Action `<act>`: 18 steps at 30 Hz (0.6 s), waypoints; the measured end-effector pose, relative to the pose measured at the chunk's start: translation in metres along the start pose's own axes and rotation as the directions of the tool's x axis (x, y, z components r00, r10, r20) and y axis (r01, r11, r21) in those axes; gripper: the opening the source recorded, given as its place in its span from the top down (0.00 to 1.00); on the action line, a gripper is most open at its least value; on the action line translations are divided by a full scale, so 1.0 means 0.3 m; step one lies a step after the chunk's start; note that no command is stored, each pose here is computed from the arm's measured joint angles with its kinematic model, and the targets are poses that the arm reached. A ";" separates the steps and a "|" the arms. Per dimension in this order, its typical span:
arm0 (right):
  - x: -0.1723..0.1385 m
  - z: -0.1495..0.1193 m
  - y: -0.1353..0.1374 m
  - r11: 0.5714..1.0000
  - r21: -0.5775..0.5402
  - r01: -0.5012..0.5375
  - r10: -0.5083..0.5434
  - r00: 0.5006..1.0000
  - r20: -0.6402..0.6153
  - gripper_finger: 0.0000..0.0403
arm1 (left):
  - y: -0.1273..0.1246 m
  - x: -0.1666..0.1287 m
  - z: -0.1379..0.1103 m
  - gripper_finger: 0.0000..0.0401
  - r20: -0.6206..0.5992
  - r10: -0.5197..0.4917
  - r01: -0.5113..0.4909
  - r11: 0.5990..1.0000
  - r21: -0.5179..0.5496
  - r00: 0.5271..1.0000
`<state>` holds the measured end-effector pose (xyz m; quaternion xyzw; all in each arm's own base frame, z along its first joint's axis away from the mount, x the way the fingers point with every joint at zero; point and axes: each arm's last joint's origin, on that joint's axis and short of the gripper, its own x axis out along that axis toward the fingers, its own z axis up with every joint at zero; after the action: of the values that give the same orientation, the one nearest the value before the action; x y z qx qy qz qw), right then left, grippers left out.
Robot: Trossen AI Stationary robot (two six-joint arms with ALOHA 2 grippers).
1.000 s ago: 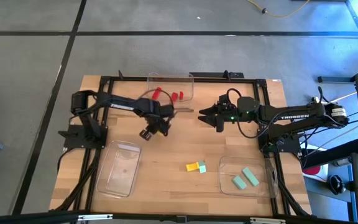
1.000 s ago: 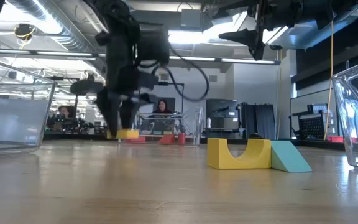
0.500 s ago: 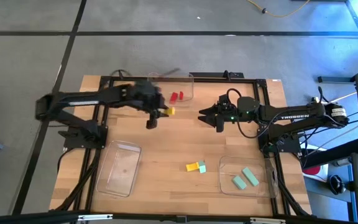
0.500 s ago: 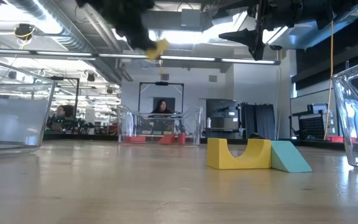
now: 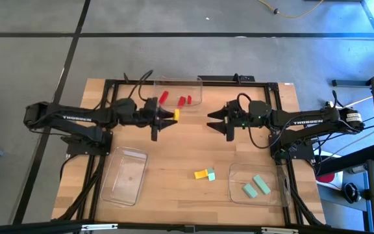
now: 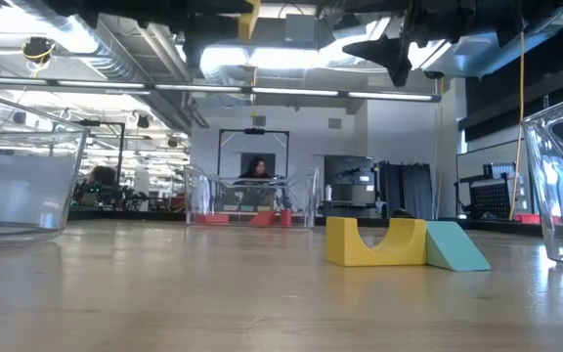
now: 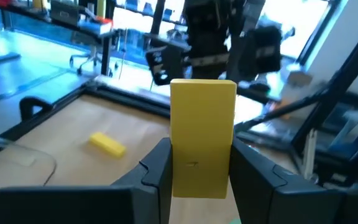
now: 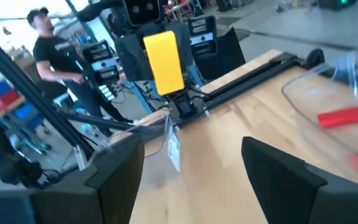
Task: Sort & place blocks by color
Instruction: Put the top left yellow block in the left transparent bin
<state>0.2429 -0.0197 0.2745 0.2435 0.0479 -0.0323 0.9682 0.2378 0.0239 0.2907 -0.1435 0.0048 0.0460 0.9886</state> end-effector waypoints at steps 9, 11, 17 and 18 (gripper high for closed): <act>0.000 0.000 0.000 0.992 -0.128 0.001 -0.001 1.000 0.000 0.32 | -0.016 -0.001 -0.011 0.72 0.037 0.016 -0.015 1.000 -0.018 0.999; 0.000 0.000 0.000 0.992 -0.128 0.001 -0.001 1.000 0.000 0.32 | -0.016 -0.001 -0.011 0.72 0.037 0.015 -0.015 1.000 -0.018 0.999; 0.000 0.000 0.000 0.992 -0.128 0.001 -0.001 1.000 0.000 0.32 | -0.019 0.000 -0.015 0.72 0.005 -0.015 0.015 1.000 0.003 1.000; 0.000 0.000 0.000 0.992 -0.128 0.001 -0.001 1.000 0.000 0.32 | -0.022 0.000 -0.014 0.72 -0.026 -0.025 0.025 1.000 0.008 0.999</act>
<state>0.2429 -0.0197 0.2745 0.1809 0.0500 -0.0295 0.9818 0.2385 0.0163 0.2885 -0.1402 0.0159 0.0318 0.9895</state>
